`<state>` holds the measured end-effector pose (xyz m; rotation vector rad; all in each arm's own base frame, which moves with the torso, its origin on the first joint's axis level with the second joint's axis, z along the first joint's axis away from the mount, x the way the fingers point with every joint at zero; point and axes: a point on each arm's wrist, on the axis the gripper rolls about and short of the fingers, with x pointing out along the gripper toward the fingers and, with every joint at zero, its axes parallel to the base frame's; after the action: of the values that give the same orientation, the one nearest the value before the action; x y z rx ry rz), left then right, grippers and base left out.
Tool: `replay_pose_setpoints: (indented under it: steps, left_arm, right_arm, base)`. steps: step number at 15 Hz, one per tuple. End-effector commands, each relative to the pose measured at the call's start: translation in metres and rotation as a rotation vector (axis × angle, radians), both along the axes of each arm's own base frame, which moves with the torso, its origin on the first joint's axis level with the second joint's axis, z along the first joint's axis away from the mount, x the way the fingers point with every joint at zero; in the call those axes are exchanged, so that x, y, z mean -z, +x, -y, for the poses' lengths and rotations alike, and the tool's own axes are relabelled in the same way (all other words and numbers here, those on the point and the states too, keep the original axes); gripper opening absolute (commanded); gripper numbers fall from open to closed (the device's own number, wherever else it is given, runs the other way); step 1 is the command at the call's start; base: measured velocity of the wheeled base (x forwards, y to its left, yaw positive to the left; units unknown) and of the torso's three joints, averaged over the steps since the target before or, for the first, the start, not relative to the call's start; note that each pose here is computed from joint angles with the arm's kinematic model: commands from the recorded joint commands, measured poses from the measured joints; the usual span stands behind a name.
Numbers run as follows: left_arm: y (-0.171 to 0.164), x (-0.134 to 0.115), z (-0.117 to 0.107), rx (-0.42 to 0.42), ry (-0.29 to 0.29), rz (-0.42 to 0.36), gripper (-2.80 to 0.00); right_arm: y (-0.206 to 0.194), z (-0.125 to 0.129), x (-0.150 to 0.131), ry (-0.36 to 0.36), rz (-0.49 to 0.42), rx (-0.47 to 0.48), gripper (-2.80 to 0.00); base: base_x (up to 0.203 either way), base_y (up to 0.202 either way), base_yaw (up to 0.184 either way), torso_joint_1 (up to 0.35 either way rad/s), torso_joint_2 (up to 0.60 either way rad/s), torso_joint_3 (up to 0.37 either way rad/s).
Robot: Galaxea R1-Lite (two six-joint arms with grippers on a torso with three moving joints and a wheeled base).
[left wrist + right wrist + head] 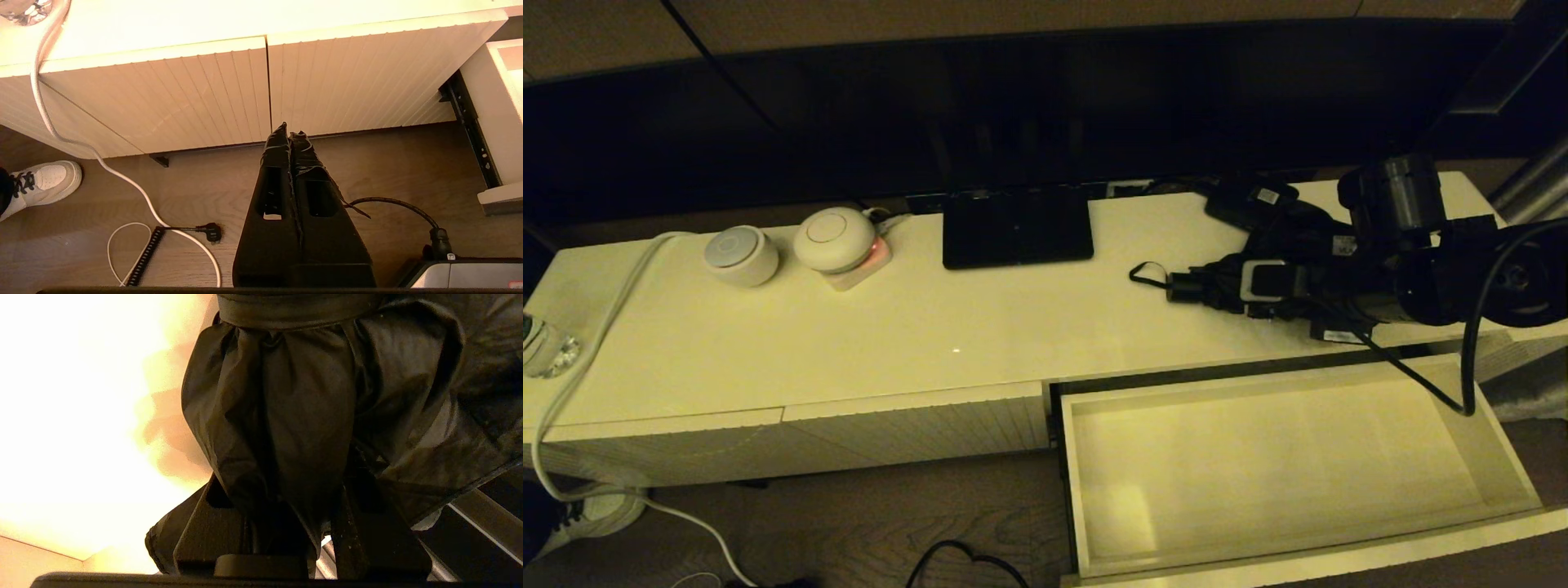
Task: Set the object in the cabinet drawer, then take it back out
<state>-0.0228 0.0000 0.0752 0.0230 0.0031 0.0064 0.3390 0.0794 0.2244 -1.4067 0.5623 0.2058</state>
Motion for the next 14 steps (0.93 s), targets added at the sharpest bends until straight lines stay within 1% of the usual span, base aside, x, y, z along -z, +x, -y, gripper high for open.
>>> replay_pose_setpoints:
  steps: [1, 4, 6, 8, 11, 14]
  left_arm:
    - [0.0, 0.001, 0.0, -0.001, 0.0, -0.003, -2.8]
    - [0.0, 0.001, 0.0, -0.001, 0.0, -0.003, -2.8]
    - [0.0, 0.001, 0.0, -0.001, 0.0, -0.003, -2.8]
    - [0.0, 0.001, 0.0, -0.001, 0.0, -0.003, -2.8]
    - [0.0, 0.001, 0.0, -0.001, 0.0, -0.003, -2.8]
    - [0.0, 0.001, 0.0, -0.001, 0.0, -0.003, -2.8]
  right_arm:
    - [-0.009, -0.001, -0.007, -0.002, 0.014, -0.012, -2.8]
    - [-0.03, -0.001, -0.032, 0.013, 0.077, -0.029, -2.8]
    - [-0.055, 0.0, -0.047, 0.017, 0.089, -0.05, -2.8]
    - [-0.086, 0.002, -0.057, 0.019, 0.085, -0.079, -2.8]
    - [-0.134, 0.011, -0.061, 0.019, 0.055, -0.113, -2.8]
    - [-0.182, 0.021, -0.058, 0.062, 0.002, -0.123, -2.8]
  base:
    - [0.0, 0.0, 0.0, 0.0, 0.0, 0.0]
    - [0.0, 0.0, 0.0, 0.0, 0.0, 0.0]
    - [0.0, 0.0, 0.0, 0.0, 0.0, 0.0]
    - [0.0, 0.0, 0.0, 0.0, 0.0, 0.0]
    - [0.0, 0.0, 0.0, 0.0, 0.0, 0.0]
    - [0.0, 0.0, 0.0, 0.0, 0.0, 0.0]
